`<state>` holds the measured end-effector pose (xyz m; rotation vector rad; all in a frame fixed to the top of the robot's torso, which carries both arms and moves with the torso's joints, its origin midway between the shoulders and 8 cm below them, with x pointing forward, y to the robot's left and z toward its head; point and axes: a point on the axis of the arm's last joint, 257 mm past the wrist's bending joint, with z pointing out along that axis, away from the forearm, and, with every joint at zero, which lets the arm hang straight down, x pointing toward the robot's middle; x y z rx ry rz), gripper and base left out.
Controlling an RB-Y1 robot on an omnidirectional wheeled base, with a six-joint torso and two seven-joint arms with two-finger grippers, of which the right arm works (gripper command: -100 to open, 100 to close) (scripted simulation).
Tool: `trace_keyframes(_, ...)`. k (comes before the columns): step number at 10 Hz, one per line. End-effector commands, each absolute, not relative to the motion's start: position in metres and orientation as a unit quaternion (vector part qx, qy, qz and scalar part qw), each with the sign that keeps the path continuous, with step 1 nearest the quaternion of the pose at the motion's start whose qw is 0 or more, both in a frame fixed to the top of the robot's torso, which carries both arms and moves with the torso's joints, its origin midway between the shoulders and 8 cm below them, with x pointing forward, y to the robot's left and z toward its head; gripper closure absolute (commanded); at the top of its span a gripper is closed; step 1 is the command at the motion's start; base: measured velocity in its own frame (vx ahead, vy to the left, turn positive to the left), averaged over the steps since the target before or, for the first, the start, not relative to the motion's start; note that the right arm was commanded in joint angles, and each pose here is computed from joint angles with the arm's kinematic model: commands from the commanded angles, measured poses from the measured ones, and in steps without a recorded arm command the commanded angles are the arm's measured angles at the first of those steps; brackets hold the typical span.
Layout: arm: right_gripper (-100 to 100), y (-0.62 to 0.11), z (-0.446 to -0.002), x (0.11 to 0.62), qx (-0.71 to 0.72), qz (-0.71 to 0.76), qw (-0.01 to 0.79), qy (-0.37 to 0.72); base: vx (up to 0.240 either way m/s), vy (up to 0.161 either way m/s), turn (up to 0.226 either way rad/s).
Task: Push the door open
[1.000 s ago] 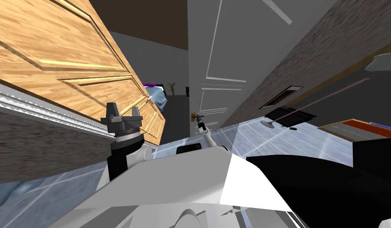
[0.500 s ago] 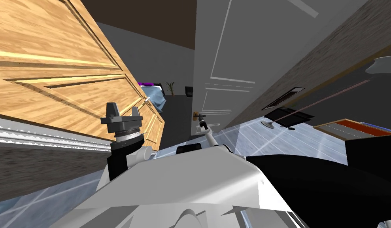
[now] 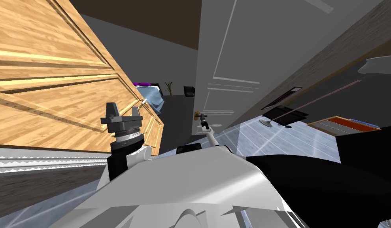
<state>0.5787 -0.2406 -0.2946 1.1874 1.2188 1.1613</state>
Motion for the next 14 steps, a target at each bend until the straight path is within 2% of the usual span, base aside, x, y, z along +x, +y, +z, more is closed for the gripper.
trace_keyframes(1,100,-0.266,-0.287,0.579,0.497,0.475,0.530,0.497,0.150,0.116,-0.054)
trace_keyframes(9,100,-0.317,-0.289,0.574,0.531,0.451,0.548,0.463,0.175,0.137,-0.099)
trace_keyframes(14,100,-0.331,-0.292,0.570,0.547,0.445,0.550,0.447,0.166,0.101,-0.074)
